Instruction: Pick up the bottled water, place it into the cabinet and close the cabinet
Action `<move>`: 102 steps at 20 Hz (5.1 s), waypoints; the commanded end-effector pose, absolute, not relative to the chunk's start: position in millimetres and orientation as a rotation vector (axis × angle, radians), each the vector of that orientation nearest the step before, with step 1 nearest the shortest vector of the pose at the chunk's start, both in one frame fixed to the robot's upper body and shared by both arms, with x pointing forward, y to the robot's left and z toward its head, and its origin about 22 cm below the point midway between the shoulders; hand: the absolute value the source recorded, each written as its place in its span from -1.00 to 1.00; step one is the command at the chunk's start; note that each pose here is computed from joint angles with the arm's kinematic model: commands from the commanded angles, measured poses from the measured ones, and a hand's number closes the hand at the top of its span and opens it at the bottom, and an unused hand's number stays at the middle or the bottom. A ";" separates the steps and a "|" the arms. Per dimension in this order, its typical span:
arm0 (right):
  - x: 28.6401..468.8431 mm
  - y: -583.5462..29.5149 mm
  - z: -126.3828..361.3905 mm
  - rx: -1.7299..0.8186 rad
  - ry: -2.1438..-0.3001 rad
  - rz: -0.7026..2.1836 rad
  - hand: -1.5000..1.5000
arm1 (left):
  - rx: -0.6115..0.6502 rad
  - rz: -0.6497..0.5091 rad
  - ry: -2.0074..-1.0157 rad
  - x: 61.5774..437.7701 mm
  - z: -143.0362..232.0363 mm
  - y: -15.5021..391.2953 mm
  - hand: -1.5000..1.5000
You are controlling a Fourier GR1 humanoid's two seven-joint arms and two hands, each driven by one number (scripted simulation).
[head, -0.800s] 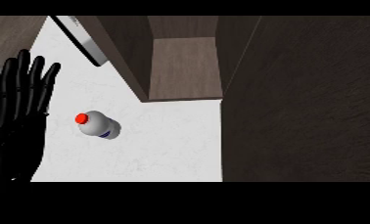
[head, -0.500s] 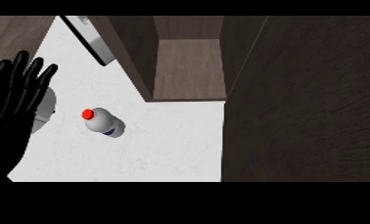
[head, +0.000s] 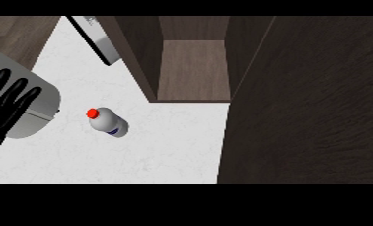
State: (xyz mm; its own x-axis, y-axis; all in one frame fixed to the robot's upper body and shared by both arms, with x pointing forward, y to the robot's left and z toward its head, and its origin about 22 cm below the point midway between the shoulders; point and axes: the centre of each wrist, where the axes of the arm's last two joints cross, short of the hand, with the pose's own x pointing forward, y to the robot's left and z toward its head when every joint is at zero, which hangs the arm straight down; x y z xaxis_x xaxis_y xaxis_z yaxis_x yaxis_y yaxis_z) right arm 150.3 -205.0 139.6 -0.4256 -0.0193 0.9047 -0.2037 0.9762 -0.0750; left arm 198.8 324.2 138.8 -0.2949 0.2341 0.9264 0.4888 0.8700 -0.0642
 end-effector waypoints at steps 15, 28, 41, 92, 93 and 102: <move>121.9 -176.5 178.3 0.182 -2.000 0.190 -1.00 | -0.477 -0.325 -1.759 177.9 145.2 370.5 -1.00; 116.5 -161.5 179.3 0.196 -1.977 0.233 -1.00 | -0.401 -0.328 -1.692 224.8 67.0 344.8 -1.00; 107.5 -161.4 190.1 0.207 -1.992 0.189 -1.00 | -0.345 -0.337 -1.540 261.5 0.6 358.7 -1.00; 105.4 -159.4 184.0 0.195 -1.976 0.230 -1.00 | -0.215 -0.311 -1.857 297.5 -116.9 270.8 1.00; 103.4 -153.6 181.6 0.201 -1.973 0.204 -1.00 | -0.121 -0.264 -1.845 295.0 -122.8 257.3 1.00; 103.6 -159.8 180.0 0.196 -1.972 0.197 -1.00 | -0.145 -0.071 -1.895 299.2 -111.4 203.4 1.00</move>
